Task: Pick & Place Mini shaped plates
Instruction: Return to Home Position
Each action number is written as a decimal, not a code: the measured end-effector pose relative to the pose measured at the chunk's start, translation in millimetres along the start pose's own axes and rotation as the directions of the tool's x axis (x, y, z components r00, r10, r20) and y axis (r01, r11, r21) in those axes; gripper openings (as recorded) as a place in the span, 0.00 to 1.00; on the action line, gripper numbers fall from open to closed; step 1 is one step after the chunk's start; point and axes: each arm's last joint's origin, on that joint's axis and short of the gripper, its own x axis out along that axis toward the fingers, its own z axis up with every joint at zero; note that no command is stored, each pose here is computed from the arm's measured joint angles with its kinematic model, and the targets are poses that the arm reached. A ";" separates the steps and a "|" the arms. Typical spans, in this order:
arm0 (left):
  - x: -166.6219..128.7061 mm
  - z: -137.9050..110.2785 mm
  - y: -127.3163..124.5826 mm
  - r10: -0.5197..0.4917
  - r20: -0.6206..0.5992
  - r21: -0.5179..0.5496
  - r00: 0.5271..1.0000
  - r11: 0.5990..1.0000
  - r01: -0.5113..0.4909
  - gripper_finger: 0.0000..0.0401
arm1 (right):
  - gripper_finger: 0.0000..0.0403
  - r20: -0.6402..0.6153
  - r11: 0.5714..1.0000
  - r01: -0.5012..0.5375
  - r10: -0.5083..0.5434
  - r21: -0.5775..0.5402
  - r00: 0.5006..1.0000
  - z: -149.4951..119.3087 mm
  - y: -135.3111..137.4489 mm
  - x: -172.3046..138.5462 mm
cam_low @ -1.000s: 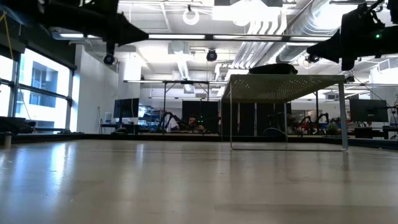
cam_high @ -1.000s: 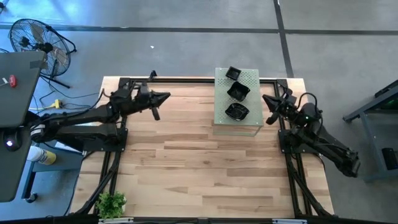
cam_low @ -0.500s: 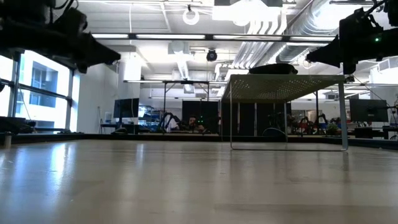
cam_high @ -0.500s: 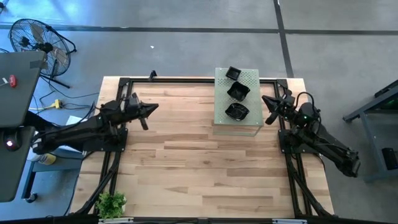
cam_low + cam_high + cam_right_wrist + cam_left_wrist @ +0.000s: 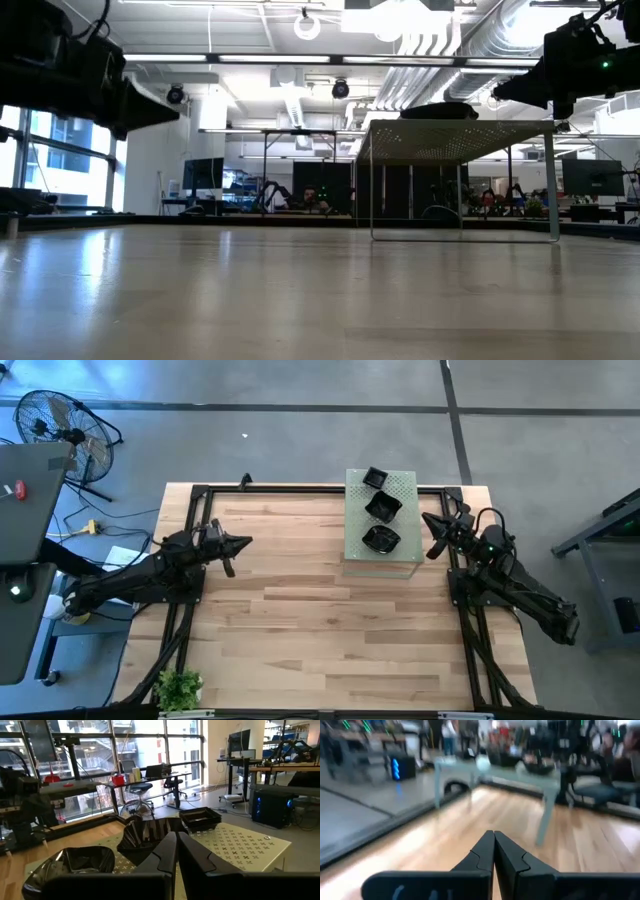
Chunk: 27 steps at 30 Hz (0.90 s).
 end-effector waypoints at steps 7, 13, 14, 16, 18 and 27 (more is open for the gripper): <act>-0.1 -0.3 0.4 0.012 0.001 -0.013 1.000 1.000 -0.012 0.00 | 0.03 -0.067 1.000 0.014 -0.015 -0.013 0.998 -6.2 -0.9 0.3; -0.1 -1.2 -1.0 -0.039 -0.011 -0.043 0.999 0.998 0.038 0.00 | 0.03 -0.071 1.000 0.014 -0.015 -0.013 0.997 -6.6 -0.9 0.3; -0.1 -1.2 -1.0 -0.039 -0.011 -0.043 0.999 0.998 0.039 0.00 | 0.03 -0.072 1.000 0.015 -0.015 -0.013 0.997 -6.7 -0.9 0.3; -0.1 -1.4 -1.0 -0.039 -0.012 -0.043 0.999 0.998 0.038 0.00 | 0.03 -0.072 1.000 0.014 -0.015 -0.013 0.997 -6.7 -0.9 0.3; -0.1 -1.4 -1.0 -0.039 -0.012 -0.043 0.999 0.998 0.038 0.00 | 0.03 -0.072 1.000 0.014 -0.015 -0.013 0.997 -6.7 -0.9 0.3; 0.0 -1.7 -1.0 -0.038 -0.012 -0.043 0.999 0.998 0.038 0.00 | 0.03 -0.072 1.000 0.014 -0.015 -0.013 0.997 -6.7 -0.9 0.3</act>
